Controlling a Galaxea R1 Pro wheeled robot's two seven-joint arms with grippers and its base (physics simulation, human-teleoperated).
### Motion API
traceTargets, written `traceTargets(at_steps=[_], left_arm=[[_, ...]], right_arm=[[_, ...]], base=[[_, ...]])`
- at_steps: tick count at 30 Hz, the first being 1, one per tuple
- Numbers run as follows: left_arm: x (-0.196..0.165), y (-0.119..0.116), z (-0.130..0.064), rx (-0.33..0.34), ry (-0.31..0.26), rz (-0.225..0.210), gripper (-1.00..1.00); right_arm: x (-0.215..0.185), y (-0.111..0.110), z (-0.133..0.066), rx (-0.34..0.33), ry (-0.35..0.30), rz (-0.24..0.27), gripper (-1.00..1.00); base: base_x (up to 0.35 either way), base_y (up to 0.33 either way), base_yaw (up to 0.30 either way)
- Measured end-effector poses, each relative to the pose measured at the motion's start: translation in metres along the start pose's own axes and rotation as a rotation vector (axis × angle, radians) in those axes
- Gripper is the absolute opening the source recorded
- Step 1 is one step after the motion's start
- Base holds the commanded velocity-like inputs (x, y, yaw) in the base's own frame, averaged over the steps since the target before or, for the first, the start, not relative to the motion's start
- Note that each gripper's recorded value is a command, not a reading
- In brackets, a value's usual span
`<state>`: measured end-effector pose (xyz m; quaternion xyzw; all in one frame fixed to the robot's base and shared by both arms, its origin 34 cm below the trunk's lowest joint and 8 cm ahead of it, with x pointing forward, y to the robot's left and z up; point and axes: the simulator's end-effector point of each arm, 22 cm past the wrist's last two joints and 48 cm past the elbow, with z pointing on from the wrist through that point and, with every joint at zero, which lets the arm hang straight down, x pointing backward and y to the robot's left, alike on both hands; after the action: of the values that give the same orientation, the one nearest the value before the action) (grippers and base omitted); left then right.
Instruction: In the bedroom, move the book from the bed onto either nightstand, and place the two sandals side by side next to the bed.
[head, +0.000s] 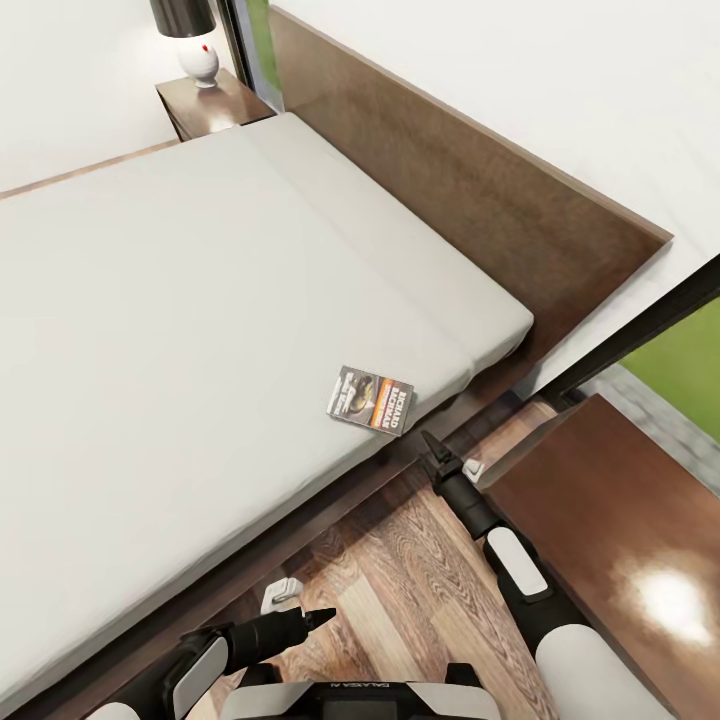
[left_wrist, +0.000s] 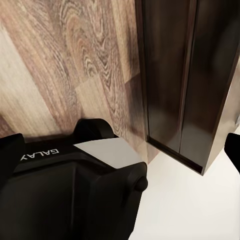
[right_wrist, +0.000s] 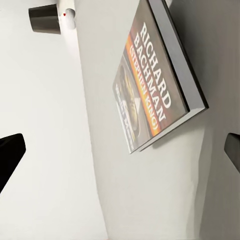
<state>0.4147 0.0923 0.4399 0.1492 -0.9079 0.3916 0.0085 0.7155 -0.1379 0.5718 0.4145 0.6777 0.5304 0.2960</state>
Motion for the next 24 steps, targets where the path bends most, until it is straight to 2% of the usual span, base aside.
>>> traceTargets(at_steps=[17, 20, 22, 24], left_arm=[[0.0, 0.0, 0.0, 0.0, 0.0, 0.0, 1.0], [0.0, 0.0, 0.0, 0.001, 0.0, 0.0, 1.0], [0.0, 0.0, 0.0, 0.001, 0.001, 0.0, 1.0], [0.0, 0.0, 0.0, 0.001, 0.0, 0.0, 1.0]], right_arm=[[0.004, 0.006, 0.003, -0.02, 0.011, -0.006, 1.0], [0.007, 0.02, 0.003, -0.079, 0.018, -0.007, 1.0], [0.009, 0.036, 0.001, -0.151, 0.024, -0.008, 1.0], [0.009, 0.04, 0.001, -0.17, 0.025, -0.009, 1.0]], base=[[0.0, 0.0, 0.0], [0.0, 0.0, 0.0], [0.0, 0.0, 0.0], [0.0, 0.0, 0.0]])
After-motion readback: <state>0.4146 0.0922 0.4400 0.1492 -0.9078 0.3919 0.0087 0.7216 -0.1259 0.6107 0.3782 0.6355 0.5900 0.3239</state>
